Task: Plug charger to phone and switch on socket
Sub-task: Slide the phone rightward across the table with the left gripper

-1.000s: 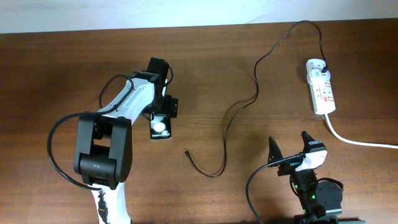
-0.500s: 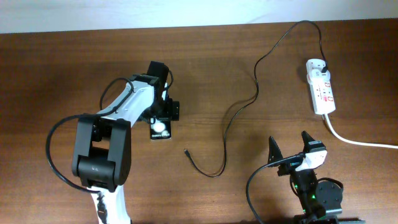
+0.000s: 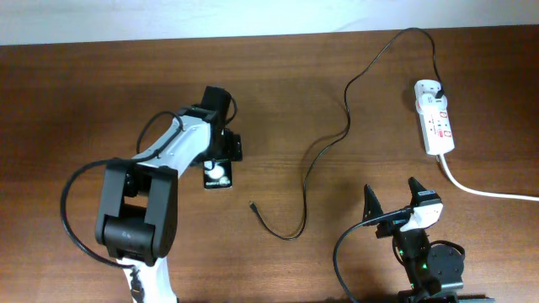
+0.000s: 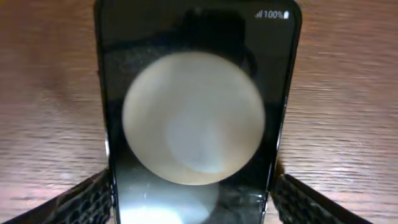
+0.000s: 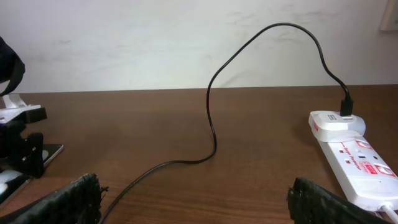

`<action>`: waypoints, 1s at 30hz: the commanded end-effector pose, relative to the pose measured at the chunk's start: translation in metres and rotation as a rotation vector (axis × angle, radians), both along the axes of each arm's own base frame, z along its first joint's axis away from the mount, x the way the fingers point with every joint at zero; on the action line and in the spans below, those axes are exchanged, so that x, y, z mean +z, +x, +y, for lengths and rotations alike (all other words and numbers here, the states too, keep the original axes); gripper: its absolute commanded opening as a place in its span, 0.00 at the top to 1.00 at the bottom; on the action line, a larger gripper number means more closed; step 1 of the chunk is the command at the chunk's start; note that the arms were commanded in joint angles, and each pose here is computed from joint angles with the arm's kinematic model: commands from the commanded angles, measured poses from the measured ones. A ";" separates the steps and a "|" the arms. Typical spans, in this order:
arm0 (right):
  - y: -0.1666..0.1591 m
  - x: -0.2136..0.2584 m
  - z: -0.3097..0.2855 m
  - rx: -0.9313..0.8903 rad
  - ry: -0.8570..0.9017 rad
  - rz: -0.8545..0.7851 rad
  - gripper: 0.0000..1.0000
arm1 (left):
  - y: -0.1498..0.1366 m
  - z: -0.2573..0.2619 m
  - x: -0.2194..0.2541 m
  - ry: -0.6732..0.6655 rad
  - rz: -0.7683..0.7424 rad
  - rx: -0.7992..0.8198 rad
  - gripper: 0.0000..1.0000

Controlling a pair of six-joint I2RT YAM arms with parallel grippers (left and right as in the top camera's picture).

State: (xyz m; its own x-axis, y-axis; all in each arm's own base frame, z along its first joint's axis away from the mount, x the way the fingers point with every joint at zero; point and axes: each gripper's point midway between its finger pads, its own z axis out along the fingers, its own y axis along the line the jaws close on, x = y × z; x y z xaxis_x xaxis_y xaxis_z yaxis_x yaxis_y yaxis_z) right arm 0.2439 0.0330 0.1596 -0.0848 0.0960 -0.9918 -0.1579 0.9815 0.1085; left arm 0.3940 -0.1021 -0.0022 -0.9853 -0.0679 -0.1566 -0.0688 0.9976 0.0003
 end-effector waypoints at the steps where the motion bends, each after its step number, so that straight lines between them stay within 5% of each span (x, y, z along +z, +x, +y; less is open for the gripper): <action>1: 0.000 -0.002 -0.001 -0.007 -0.001 0.001 0.01 | -0.030 -0.032 -0.034 -0.021 0.077 -0.137 0.16; 5: 0.000 -0.002 -0.001 -0.007 -0.001 0.001 0.01 | -0.032 -0.036 -0.034 -0.004 0.076 -0.189 0.23; 12: 0.000 -0.002 -0.001 -0.007 -0.001 0.001 0.01 | -0.021 -0.006 -0.034 0.020 0.065 -0.105 0.18; 13: 0.000 -0.002 -0.001 -0.007 -0.001 0.001 0.01 | -0.019 -0.001 -0.034 0.007 0.067 -0.065 0.11; 21: 0.000 -0.002 -0.001 -0.007 -0.001 0.001 0.01 | -0.037 -0.015 -0.035 -0.032 0.133 -0.091 0.01; 30: 0.000 -0.002 -0.001 -0.007 0.000 0.002 0.01 | -0.050 -0.029 -0.035 -0.025 0.161 -0.115 0.03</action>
State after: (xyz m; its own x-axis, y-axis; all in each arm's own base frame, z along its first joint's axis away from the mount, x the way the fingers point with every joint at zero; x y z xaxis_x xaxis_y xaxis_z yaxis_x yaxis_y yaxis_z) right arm 0.2439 0.0330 0.1596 -0.0847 0.0956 -0.9918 -0.1579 0.9815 0.1081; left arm 0.3852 -0.1275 -0.0025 -0.9846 0.0616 -0.1634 0.0614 0.9981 0.0065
